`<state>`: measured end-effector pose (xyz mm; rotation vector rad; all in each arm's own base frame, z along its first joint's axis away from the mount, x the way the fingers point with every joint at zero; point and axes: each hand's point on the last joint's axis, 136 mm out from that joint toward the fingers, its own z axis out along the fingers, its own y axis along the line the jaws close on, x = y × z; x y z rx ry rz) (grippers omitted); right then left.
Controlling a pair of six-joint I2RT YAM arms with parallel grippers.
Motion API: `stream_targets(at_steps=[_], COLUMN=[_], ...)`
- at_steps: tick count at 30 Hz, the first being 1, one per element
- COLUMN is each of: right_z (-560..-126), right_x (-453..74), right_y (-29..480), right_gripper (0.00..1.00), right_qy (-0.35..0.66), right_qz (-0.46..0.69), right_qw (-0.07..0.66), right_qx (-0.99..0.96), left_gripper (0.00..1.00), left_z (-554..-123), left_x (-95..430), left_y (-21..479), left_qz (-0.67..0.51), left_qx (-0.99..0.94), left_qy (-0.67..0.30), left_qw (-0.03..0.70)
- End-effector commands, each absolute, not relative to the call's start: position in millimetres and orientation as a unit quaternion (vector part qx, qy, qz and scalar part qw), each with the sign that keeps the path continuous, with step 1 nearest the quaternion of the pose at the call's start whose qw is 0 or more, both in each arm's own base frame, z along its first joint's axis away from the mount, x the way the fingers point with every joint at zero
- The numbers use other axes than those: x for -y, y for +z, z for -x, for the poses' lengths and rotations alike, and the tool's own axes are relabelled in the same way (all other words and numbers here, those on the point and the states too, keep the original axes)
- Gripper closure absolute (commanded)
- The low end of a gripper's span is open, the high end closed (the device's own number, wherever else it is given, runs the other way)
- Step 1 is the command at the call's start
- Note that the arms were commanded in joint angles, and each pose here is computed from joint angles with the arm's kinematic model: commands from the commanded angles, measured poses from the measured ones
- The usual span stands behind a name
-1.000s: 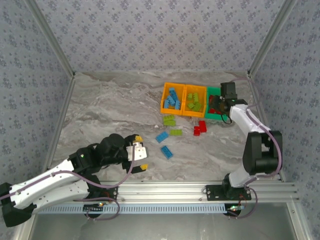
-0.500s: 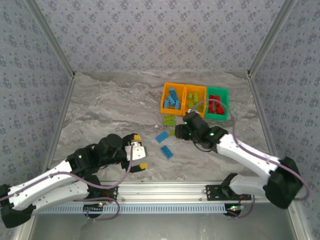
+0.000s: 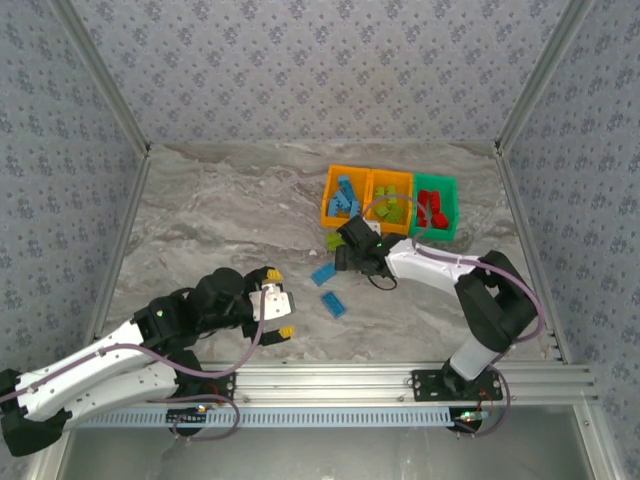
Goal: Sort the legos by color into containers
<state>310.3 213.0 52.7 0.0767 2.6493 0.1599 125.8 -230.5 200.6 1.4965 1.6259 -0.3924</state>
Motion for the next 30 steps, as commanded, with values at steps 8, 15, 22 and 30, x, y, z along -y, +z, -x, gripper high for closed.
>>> stream_targets(at_steps=[8, 15, 22, 30], right_z=[-325.7, -314.0, -306.3, -307.4], right_x=[-237.4, -225.6, -212.5, -195.9], right_y=[22.2, 1.1, 20.0, 51.8], right_gripper=[0.14, 0.32, 0.4, 0.42], right_qy=[0.072, 0.02, 0.012, 0.02], right_qz=[-0.02, -0.015, -0.015, -0.028], right_qw=[0.199, 0.176, 0.198, 0.235], right_qx=[-0.977, -0.984, -0.98, -0.971], left_gripper=[0.01, 0.01, 0.01, 0.01], left_z=[-127.1, -127.0, -128.9, -130.0], left_x=[232.0, 232.2, 231.5, 229.6], left_y=[203.1, 204.3, 202.4, 203.3], left_qz=[-0.597, -0.596, -0.596, -0.594], left_qx=[-0.656, -0.656, -0.658, -0.66], left_qy=[-0.161, -0.162, -0.156, -0.151], left_qw=[0.432, 0.434, 0.433, 0.435])
